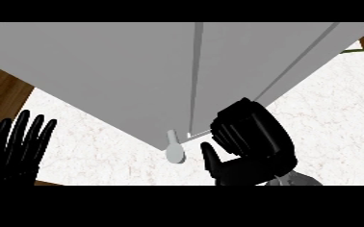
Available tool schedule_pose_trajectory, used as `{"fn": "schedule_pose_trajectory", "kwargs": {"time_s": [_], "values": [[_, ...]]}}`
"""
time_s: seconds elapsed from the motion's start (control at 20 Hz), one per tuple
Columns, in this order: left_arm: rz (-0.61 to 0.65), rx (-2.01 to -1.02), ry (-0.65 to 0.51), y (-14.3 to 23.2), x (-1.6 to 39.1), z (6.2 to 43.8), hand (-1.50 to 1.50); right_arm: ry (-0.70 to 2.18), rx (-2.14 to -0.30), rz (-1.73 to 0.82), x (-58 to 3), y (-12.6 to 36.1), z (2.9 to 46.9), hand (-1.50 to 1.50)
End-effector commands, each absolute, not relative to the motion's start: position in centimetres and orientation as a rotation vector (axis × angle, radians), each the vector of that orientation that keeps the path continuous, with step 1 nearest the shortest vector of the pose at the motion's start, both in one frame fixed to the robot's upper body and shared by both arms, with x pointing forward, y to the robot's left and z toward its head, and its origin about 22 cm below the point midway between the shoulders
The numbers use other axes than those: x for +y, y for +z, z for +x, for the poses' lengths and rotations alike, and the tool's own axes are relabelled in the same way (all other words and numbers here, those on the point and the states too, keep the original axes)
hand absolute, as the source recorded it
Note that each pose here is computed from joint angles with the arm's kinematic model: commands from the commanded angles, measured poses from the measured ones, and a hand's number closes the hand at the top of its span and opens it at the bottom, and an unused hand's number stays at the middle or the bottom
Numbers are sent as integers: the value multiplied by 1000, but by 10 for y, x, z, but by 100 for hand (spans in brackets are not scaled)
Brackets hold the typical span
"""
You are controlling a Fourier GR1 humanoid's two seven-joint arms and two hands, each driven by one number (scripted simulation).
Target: Pick up the bottled water, place it into the cabinet and close the cabinet
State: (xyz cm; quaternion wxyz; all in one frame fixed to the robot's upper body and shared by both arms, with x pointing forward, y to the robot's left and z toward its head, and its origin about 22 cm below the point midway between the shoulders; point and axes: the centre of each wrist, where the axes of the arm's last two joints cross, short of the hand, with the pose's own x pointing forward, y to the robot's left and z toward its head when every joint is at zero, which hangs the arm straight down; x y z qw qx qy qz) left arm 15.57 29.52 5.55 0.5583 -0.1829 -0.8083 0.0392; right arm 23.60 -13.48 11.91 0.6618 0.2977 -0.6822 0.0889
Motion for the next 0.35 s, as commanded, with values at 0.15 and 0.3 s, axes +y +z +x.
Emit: {"fn": "schedule_pose_trajectory", "kwargs": {"time_s": [0.15,0.3], "values": [[-427,-1895,81,53,303,159,-150,72,-1522,597,-95,149,321,150],[-433,-1900,110,50,298,161,-150,97,-1507,582,-74,157,348,150]]}}
